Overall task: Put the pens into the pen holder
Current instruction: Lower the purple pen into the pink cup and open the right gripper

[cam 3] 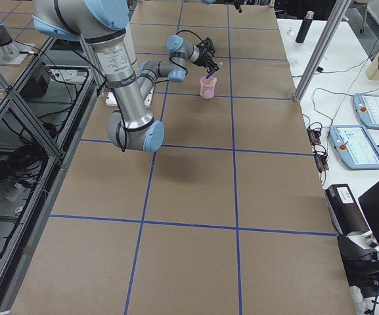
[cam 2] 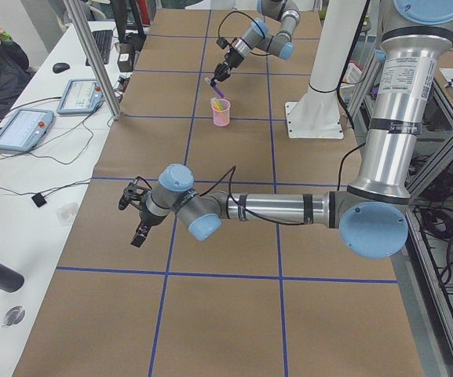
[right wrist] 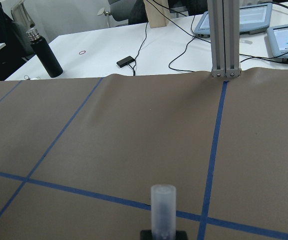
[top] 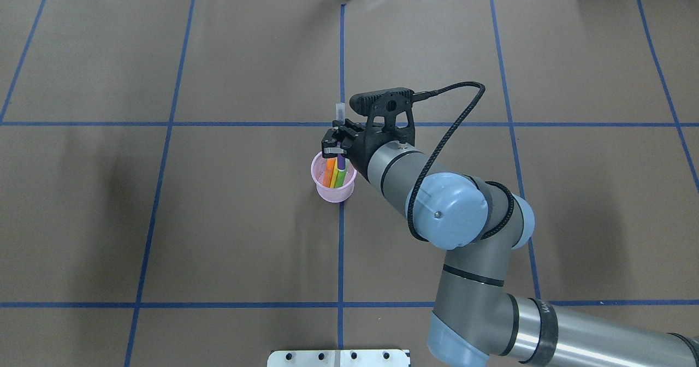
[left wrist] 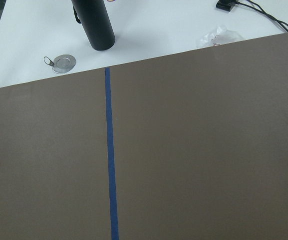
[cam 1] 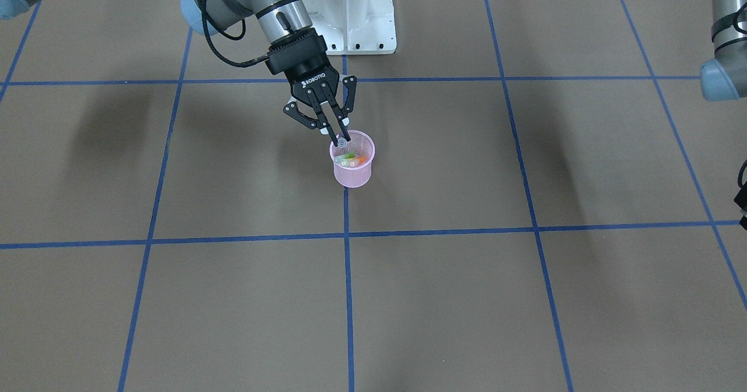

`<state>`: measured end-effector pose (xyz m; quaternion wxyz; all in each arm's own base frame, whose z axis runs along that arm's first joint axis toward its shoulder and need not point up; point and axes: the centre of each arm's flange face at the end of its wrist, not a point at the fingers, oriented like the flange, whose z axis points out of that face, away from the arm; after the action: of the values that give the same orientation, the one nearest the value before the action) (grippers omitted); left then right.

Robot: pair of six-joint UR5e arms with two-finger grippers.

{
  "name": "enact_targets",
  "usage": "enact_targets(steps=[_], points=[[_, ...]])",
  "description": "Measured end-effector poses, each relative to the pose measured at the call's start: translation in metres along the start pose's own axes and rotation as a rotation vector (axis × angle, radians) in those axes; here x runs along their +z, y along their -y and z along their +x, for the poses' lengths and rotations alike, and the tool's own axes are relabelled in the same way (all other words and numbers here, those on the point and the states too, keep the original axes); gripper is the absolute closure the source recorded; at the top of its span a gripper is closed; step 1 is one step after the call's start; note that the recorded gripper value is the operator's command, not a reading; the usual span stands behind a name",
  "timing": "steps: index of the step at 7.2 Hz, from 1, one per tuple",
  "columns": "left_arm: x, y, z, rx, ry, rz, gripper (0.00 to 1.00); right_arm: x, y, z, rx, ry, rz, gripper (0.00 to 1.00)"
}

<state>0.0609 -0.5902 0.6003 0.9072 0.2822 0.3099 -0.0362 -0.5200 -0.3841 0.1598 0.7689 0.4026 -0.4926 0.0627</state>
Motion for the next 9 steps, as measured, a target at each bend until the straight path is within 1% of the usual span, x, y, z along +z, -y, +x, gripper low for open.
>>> enact_targets(steps=[3,4,5,7,9], points=[[0.003,-0.003,-0.003,-0.003,0.007,-0.007,0.00,0.014,-0.019,-0.016,-0.015,-0.017,-0.004,1.00],[0.007,-0.005,-0.006,-0.008,0.013,-0.017,0.00,0.016,-0.026,-0.016,-0.020,-0.020,-0.009,0.88],[0.013,-0.010,-0.011,-0.014,0.021,-0.031,0.00,0.016,-0.029,-0.018,-0.020,-0.019,-0.013,0.01],[0.024,-0.015,-0.019,-0.028,0.038,-0.062,0.00,0.021,-0.034,-0.017,-0.016,-0.022,-0.011,0.00],[0.026,-0.017,-0.021,-0.035,0.046,-0.077,0.00,0.018,-0.032,-0.019,-0.012,-0.006,-0.003,0.00]])
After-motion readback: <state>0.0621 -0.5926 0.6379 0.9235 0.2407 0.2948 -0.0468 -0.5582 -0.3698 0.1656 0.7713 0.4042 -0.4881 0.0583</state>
